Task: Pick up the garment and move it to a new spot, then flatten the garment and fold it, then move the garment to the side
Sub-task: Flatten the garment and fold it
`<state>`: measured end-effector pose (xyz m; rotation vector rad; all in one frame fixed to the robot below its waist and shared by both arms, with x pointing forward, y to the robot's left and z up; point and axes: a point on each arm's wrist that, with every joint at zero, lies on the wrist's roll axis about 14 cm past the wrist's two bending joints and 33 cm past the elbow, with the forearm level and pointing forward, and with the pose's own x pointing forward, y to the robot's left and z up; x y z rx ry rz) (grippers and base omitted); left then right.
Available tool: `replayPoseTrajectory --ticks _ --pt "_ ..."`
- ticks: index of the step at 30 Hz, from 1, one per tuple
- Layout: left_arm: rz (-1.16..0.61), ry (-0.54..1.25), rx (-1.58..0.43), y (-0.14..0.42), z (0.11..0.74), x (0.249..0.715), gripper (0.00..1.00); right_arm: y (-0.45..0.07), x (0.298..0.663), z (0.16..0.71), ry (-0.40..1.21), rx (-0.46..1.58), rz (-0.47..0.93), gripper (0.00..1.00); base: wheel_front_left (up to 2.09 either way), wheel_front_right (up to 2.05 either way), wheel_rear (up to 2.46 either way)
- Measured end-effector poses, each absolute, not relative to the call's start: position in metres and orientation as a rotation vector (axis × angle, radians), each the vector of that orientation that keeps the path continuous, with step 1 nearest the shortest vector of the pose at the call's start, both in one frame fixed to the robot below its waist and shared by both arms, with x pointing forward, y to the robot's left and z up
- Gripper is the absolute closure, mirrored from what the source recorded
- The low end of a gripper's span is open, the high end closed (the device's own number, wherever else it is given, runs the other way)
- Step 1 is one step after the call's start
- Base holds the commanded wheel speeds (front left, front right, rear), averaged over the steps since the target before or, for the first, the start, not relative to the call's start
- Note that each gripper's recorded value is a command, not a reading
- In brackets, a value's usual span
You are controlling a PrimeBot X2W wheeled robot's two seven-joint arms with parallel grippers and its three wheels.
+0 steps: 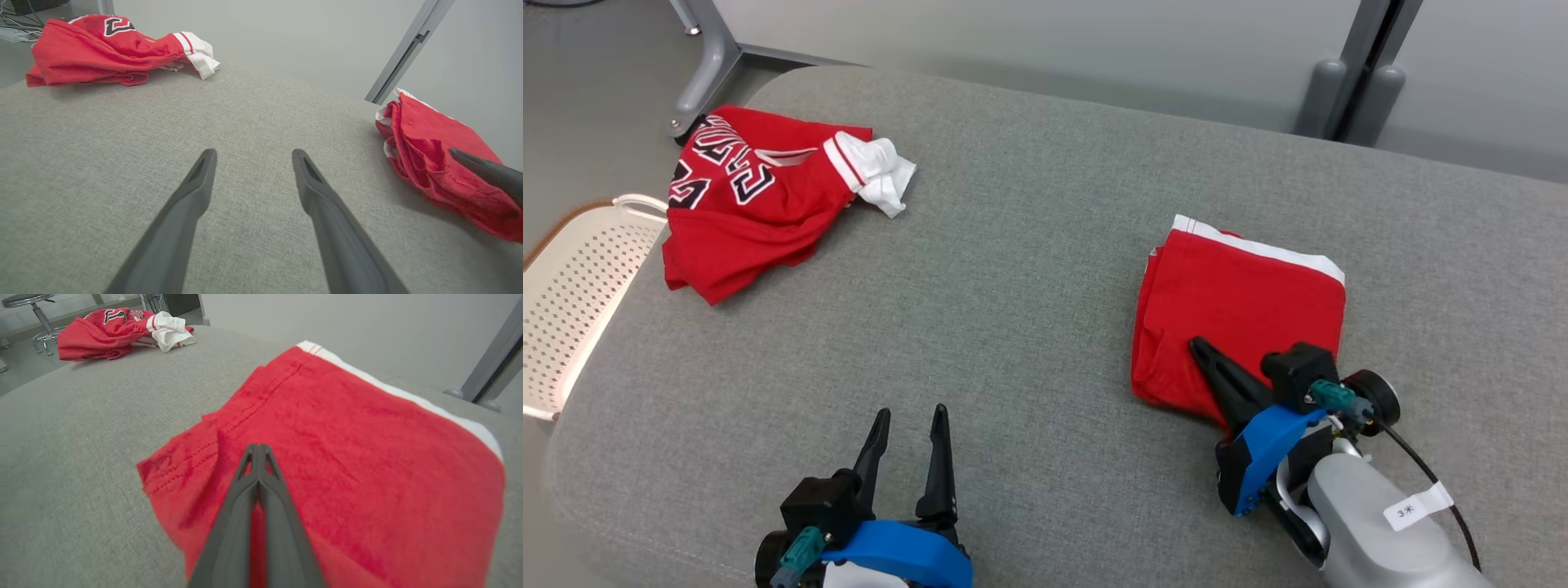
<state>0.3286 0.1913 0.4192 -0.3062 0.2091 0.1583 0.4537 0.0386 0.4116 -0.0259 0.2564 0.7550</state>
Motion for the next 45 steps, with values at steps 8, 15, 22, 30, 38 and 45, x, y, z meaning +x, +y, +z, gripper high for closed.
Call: replayPoseTrajectory --ticks 8,15,22,30,38,45 --pt "0.140 0.196 -0.314 0.187 0.424 0.339 0.00 0.058 0.423 0.392 0.314 -0.030 0.885 1.00 0.00 0.00 0.00" --pt "0.120 0.181 -0.313 0.183 0.429 0.346 0.00 0.063 0.407 0.391 0.331 -0.016 0.940 1.00 0.00 0.00 0.00" --pt "0.094 0.168 -0.304 0.178 0.432 0.353 0.00 0.059 0.409 0.410 0.299 0.050 0.910 1.00 0.00 0.00 0.00" --pt "0.048 0.138 -0.296 0.168 0.441 0.363 0.00 -0.004 0.450 0.471 0.116 0.198 0.638 1.00 0.00 0.00 0.00" --pt "0.002 0.112 -0.277 0.156 0.449 0.371 0.00 -0.104 0.443 0.473 0.071 0.180 0.318 0.00 0.00 0.00 0.00" --pt "-0.018 0.111 -0.260 0.150 0.450 0.368 0.00 -0.152 0.410 0.456 0.106 0.170 0.153 0.00 0.00 0.00 0.00"
